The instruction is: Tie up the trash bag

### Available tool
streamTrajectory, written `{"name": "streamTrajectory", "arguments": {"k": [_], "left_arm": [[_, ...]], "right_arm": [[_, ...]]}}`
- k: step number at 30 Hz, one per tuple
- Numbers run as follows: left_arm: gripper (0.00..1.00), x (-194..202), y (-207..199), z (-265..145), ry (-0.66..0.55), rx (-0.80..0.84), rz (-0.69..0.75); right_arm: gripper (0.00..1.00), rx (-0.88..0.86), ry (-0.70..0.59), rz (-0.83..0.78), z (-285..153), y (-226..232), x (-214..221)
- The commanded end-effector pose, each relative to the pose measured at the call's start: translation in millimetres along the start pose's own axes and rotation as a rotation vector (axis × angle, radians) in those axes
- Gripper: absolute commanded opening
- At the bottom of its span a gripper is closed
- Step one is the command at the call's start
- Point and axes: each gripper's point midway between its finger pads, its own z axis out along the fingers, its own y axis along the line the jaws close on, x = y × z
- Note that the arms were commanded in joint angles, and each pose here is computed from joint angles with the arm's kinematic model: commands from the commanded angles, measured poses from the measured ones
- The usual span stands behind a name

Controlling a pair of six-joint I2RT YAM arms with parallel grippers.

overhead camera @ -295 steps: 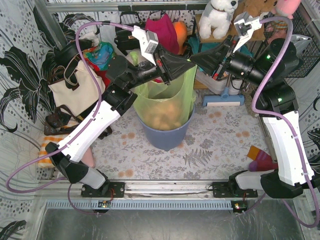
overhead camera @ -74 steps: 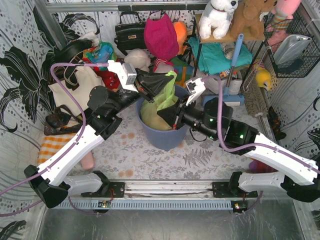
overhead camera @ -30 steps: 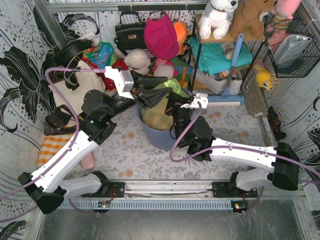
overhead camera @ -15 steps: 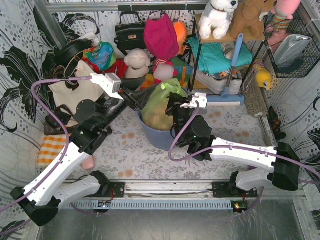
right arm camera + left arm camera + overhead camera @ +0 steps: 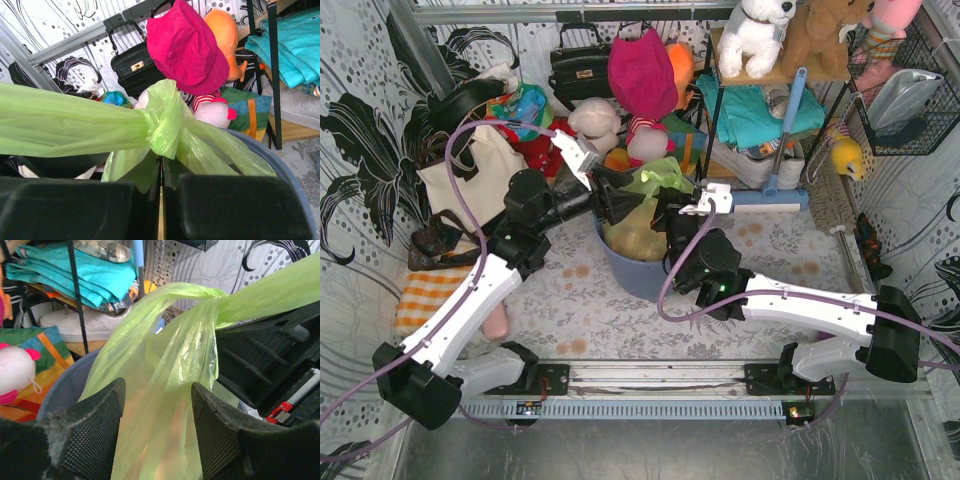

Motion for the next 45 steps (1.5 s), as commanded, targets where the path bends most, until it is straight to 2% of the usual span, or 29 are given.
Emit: {"name": "streamTrajectory", "arguments": {"k": [1,2,4,10,14,24,31,34,39,45], "left_arm": [[0.64,-0.8,-9.4,6.9,0.025,0.106,0.023],[0.64,1.8,-8.8,9.3,0.037,0.115,0.021],[0.56,6.1,-7.4,12.6,0.053,0.124,0.023],[0.12,8.5,-15.2,6.1,0.061,0.156,0.042],[0.06,5.5,-25.9,-5.1,0.052,0.174,0.041],[0.06,28.7,-49.9,-24.1,0.118,0.252,-0.065],[0.10,54.4,-69.5,-15.6,0.212,0.339,-0.120],[0.18,57.6,-57.7,-10.4,0.241,0.276,-0.096],[0.40,23.5,-39.1,-12.9,0.162,0.134,0.034],[0.49,-32.3,-9.1,-17.5,0.022,-0.087,0.151]], "right_arm": [[0.00,-0.003,-0.029,0.073,1.8,2.8,-25.7],[0.00,-0.002,-0.030,0.075,2.1,2.5,-26.2],[0.00,-0.006,-0.030,0.080,2.2,3.1,-26.4],[0.00,-0.031,0.006,0.104,8.6,2.6,-14.5],[0.00,-0.076,0.043,0.136,15.6,7.3,-4.0],[0.00,-0.094,0.020,0.162,25.8,6.2,-3.0],[0.00,-0.123,-0.022,0.170,23.9,1.7,-10.3],[0.00,-0.110,-0.018,0.171,21.8,-3.9,-9.5],[0.00,-0.109,-0.010,0.177,18.6,-7.7,-8.7],[0.00,-0.110,0.000,0.179,16.7,-9.3,-6.0]]}}
